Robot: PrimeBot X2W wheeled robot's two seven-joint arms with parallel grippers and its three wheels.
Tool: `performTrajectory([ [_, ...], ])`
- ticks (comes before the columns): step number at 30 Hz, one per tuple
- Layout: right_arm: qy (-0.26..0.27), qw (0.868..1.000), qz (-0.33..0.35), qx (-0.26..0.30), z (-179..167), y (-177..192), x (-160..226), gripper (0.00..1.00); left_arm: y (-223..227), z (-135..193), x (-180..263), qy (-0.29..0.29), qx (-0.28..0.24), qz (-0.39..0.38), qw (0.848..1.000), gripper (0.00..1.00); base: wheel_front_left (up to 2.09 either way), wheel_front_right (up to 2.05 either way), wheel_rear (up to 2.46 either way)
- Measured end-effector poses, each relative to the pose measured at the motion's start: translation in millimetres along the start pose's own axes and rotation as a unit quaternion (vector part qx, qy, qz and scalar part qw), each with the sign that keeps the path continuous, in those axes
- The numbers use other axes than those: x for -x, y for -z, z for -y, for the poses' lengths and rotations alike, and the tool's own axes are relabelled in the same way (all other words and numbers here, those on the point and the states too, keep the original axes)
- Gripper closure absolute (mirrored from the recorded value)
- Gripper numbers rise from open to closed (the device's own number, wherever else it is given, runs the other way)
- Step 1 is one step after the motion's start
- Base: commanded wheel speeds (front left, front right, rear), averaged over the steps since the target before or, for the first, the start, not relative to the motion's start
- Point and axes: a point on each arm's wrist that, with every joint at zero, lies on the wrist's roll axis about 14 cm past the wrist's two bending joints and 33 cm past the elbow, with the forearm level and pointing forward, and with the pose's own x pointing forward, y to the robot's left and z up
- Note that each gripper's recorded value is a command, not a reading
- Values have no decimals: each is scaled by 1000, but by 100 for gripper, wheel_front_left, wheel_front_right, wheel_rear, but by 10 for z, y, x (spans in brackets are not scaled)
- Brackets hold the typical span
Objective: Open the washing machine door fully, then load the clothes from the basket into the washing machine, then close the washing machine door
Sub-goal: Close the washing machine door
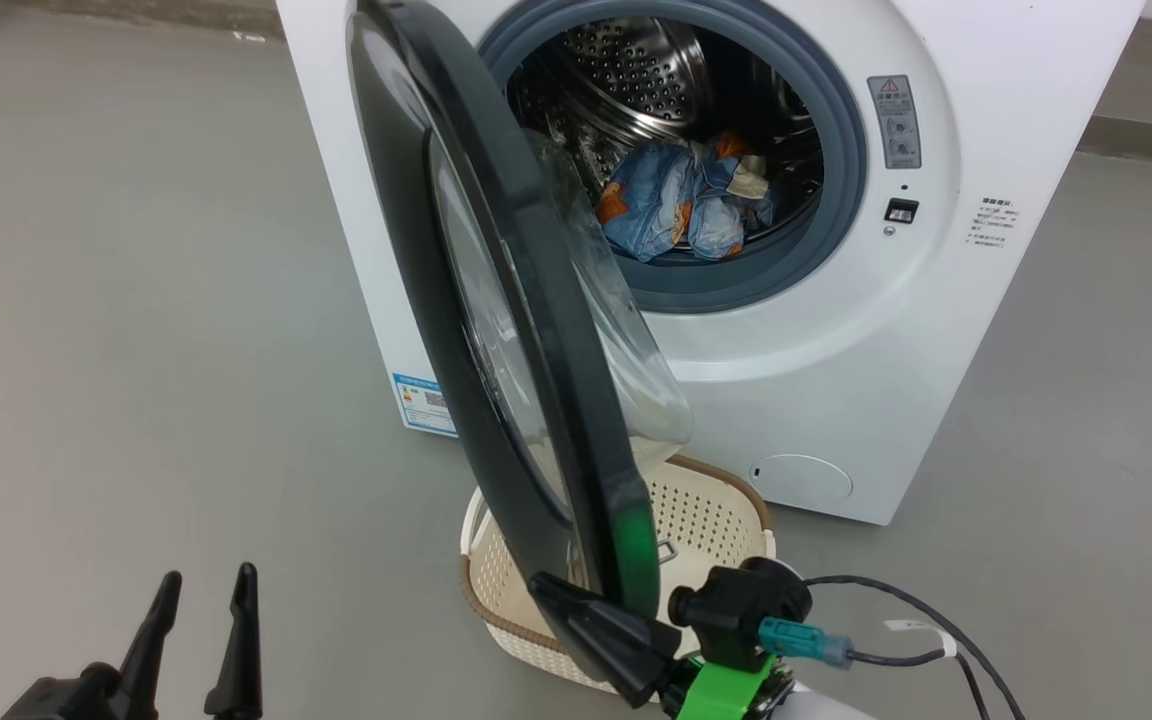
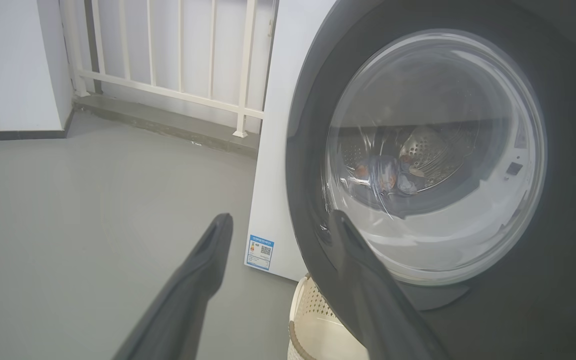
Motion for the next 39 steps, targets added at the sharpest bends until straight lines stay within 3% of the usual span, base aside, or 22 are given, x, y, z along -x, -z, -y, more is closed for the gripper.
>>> performTrajectory([
  [7,38,999,-2,-4,265,7,55,100,19,8,-10,0,2,-3,1000,0,0,0,0],
  [25,222,975,5,15,1799,-94,583,100,169,56,-239,4,-11,-34,999,0,0,0,0],
  [39,293,954,31,48,2966,-304,662,100,370,177,-719,21,-32,-65,997,0,0,0,0],
])
